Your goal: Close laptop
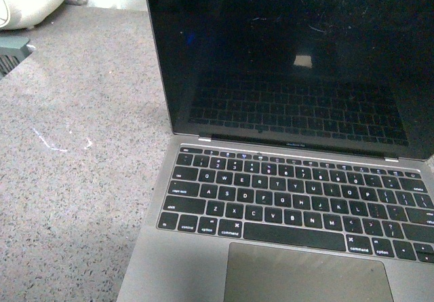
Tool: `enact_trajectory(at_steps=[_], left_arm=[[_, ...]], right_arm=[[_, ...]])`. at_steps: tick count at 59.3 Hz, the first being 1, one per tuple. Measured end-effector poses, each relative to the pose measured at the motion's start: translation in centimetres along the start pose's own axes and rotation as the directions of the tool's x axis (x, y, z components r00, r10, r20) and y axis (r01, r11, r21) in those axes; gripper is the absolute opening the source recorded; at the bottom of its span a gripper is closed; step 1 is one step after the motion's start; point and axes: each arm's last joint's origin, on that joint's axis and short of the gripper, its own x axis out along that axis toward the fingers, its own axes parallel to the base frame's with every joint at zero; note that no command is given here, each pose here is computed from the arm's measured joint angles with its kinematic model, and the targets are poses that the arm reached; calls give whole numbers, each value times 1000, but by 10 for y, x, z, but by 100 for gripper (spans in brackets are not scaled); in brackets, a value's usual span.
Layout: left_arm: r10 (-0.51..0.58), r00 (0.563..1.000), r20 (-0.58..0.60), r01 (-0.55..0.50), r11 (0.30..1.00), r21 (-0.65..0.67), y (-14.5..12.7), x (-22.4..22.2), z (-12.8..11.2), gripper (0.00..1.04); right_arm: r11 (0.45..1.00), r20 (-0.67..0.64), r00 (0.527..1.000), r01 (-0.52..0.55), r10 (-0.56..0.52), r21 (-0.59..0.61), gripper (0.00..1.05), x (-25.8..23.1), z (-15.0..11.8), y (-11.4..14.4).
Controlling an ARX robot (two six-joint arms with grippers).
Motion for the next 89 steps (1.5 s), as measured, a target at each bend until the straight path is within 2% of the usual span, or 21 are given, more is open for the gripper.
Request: enact_trajectory(at_steps=[89], left_arm=[[0,1000,0,0,1000,0,0,0,0,98]], right_arm=[[1000,0,1000,0,0,0,96,0,0,0]])
